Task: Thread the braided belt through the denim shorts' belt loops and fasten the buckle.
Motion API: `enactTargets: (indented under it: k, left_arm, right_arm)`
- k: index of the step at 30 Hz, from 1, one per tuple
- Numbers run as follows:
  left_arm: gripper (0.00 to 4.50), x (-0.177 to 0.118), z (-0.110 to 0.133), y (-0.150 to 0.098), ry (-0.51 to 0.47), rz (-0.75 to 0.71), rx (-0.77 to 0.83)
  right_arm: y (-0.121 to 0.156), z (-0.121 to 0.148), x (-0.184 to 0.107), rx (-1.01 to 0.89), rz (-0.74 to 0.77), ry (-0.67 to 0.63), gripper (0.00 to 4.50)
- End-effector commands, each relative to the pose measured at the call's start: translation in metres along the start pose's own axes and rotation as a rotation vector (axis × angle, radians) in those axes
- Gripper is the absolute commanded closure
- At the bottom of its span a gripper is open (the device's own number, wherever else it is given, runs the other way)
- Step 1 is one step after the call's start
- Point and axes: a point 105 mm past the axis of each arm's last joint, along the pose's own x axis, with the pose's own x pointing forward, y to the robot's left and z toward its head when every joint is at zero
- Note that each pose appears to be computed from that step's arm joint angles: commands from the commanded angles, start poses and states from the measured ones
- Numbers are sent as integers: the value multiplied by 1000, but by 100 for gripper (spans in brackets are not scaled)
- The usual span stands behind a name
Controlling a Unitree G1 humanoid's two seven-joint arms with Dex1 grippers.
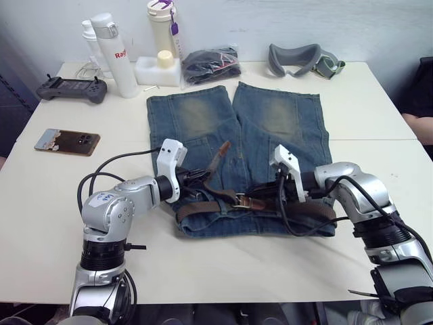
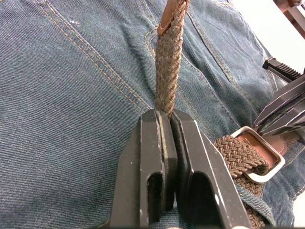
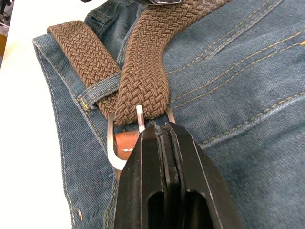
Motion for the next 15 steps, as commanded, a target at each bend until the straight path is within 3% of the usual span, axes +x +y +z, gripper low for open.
enactTargets:
  k: [1, 15]
  left_arm:
    - [450, -2, 11, -5, -35, -12, 51]
    - [450, -4, 12, -4, -36, -4, 59]
  right_arm:
    - [7, 8, 6, -40, 32, -26, 447]
    - [11, 2, 15, -44, 66, 1, 447]
